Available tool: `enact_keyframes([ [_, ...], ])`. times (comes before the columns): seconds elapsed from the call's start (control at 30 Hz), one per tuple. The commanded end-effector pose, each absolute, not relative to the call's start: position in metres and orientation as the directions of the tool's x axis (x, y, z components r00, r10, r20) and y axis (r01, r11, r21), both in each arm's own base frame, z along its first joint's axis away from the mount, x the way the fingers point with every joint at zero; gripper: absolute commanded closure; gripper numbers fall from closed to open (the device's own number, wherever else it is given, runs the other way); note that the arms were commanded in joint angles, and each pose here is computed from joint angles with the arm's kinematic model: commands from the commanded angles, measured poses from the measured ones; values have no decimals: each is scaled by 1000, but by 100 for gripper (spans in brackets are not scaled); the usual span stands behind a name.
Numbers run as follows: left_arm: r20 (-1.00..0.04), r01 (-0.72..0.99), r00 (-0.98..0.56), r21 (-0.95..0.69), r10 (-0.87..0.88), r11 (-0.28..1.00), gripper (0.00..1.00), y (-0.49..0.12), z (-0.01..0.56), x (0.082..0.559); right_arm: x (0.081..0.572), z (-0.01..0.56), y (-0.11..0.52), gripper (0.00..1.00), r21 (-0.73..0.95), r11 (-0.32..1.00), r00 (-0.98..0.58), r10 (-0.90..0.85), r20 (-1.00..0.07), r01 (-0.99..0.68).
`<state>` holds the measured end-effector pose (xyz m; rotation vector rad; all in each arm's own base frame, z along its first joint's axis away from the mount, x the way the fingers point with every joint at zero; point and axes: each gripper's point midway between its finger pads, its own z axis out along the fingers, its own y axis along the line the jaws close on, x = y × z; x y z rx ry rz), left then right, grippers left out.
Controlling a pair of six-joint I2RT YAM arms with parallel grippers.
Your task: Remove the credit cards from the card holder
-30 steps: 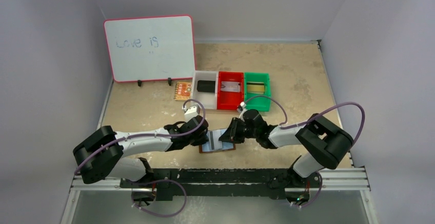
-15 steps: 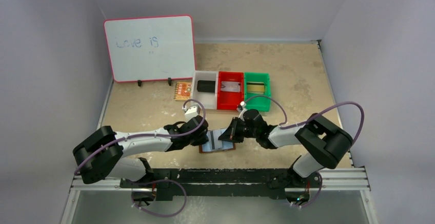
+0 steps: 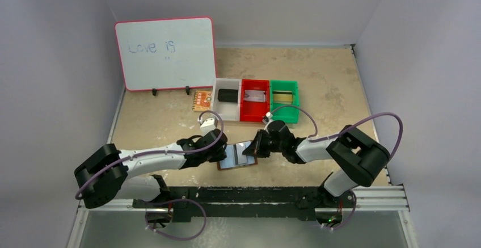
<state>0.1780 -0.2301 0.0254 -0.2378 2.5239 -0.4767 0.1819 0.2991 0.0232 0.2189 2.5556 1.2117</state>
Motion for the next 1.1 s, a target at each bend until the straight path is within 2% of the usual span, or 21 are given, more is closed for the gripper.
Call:
enact_keyframes([
  [0.0,-530,-77,-817,-288,-226,955,85,-210,32,179,184,13,296,100,741,671,-946,237,-221,-5],
  [0.3,-599,-95,-765,-259,-237,961,72,-211,71,200,182,15,294,100,747,665,-944,239,-227,-11],
  [0.7,-539,-68,-794,-381,-281,922,65,-240,70,196,184,21,286,100,755,655,-923,298,-242,14],
  [0.9,-489,17,-834,-483,-253,876,67,-267,67,188,184,19,278,100,735,677,-916,318,-244,40],
  [1.0,-442,59,-874,-511,-203,858,74,-283,55,179,184,21,273,100,724,687,-909,334,-248,54],
  [1.07,-433,35,-880,-465,-193,885,80,-275,40,177,185,25,271,100,723,688,-903,345,-256,58],
])
